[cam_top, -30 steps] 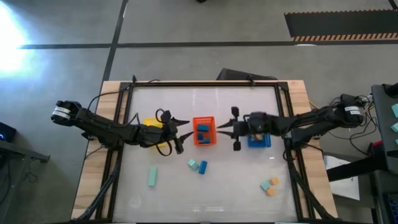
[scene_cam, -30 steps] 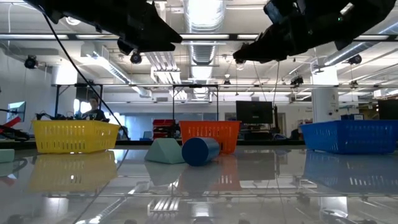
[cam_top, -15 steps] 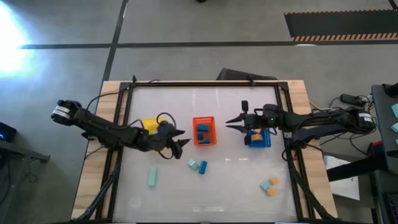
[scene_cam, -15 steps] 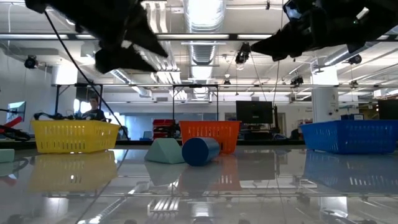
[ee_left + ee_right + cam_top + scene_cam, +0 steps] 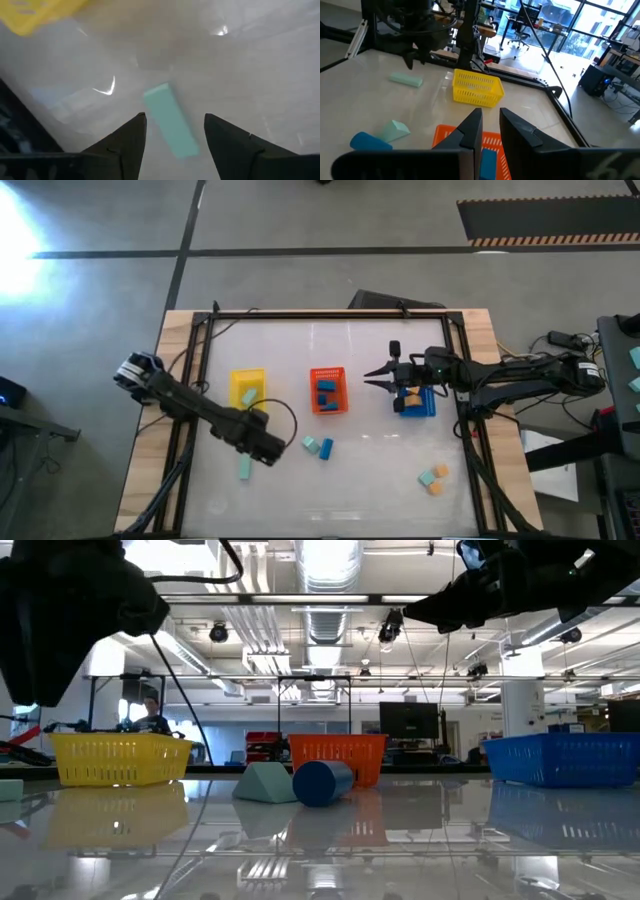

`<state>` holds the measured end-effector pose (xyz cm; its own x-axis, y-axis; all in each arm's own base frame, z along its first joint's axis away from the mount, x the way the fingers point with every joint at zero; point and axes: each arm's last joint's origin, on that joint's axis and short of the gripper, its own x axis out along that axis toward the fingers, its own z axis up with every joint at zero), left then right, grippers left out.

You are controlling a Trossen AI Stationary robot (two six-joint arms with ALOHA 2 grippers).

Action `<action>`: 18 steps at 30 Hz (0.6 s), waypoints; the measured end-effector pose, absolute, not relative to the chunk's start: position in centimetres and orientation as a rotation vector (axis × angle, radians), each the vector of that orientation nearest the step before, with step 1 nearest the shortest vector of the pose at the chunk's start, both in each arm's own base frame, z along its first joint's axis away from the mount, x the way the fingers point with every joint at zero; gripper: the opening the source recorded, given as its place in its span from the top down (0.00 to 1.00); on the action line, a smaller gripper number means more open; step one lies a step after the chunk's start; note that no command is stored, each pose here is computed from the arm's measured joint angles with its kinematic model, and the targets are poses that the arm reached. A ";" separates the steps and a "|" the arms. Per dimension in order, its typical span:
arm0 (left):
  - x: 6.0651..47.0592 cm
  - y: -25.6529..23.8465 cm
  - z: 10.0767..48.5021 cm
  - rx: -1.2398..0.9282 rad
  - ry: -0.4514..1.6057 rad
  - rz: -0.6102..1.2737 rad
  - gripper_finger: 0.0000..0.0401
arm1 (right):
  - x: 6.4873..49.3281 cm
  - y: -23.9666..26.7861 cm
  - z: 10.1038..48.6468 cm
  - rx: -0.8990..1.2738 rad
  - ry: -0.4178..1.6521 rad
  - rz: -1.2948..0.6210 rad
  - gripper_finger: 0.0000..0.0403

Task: Sort & place blocks by color
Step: Put the light blue block into the yellow bin

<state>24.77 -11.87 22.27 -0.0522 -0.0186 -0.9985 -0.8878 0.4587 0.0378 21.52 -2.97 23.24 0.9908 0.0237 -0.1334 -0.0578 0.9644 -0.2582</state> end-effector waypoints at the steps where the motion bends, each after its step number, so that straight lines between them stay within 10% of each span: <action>1: 24.9 -12.1 22.1 -0.859 1.453 0.876 0.54 | 21.5 -3.0 23.2 -0.265 0.131 0.041 0.86; 18: 22.9 -14.2 17.6 -0.988 1.433 0.928 0.37 | 21.5 -3.0 23.0 -0.265 0.155 0.045 0.86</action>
